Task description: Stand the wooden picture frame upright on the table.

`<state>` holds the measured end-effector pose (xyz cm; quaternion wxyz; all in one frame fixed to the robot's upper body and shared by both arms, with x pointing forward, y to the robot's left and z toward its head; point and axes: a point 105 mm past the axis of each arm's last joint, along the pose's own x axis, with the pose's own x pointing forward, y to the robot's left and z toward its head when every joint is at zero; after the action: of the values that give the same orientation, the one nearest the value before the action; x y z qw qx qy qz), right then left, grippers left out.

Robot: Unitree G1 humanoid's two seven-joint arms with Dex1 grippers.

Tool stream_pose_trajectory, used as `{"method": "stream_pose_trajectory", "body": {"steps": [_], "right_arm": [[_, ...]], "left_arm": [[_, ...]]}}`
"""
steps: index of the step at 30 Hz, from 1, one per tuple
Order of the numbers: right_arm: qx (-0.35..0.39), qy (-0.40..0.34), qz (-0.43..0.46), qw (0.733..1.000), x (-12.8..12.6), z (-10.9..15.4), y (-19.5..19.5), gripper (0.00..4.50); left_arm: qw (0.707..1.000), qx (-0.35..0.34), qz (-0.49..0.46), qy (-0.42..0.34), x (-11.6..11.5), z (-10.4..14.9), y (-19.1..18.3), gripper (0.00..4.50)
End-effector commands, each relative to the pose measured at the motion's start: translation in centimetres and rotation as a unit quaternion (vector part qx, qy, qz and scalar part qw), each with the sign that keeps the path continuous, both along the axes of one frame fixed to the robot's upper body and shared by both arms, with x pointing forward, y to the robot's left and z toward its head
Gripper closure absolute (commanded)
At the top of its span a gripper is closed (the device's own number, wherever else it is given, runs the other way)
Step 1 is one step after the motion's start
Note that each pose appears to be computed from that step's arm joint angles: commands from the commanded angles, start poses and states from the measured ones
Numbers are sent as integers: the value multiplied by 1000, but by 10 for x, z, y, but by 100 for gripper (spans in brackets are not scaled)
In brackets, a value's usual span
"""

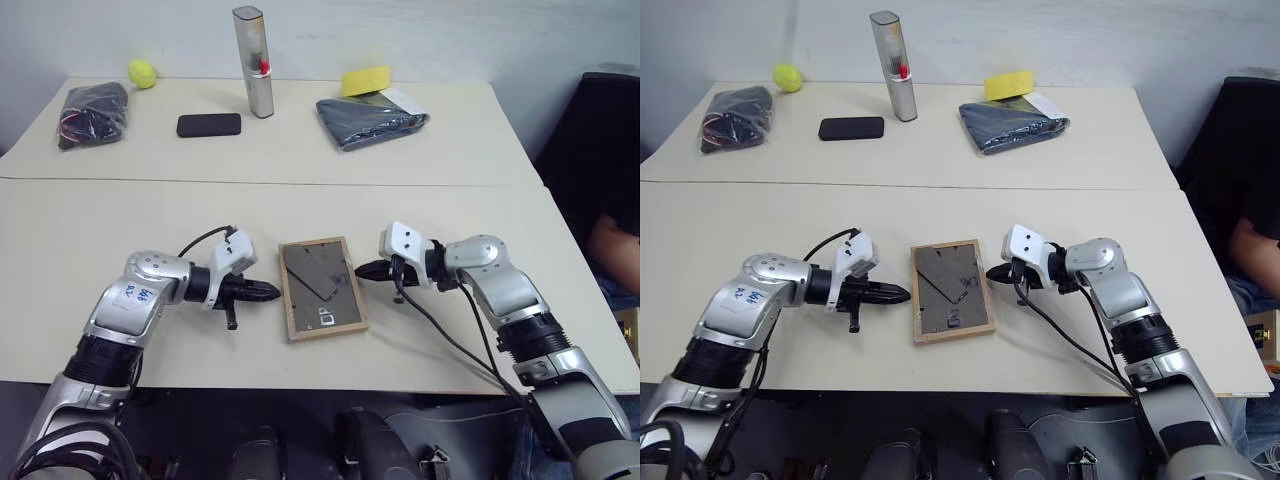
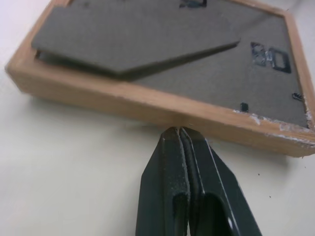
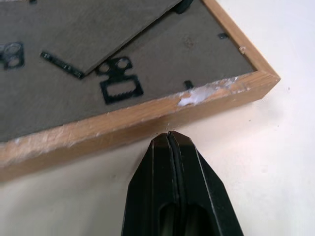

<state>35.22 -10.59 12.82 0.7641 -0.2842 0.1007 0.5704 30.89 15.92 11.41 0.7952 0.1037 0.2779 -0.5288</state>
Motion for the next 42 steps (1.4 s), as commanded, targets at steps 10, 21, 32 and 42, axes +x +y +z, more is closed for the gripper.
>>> {"method": "stream_pose_trajectory", "body": {"steps": [10, 21, 32, 42], "right_arm": [[-127, -66, 102, 984, -22, -6, -4, 450], [-104, -59, 140, 983, -36, -13, 30, 450], [-96, -51, 124, 986, -39, -17, 26, 450], [73, 57, 58, 994, -42, 55, 2, 298]], "left_arm": [[928, -157, 162, 298, -24, 0, -1, 56], [921, -151, 130, 336, -30, -26, -53, 2], [916, -208, 128, 320, -16, -4, -64, 118], [925, -220, 100, 293, -19, 26, -42, 323]]}}
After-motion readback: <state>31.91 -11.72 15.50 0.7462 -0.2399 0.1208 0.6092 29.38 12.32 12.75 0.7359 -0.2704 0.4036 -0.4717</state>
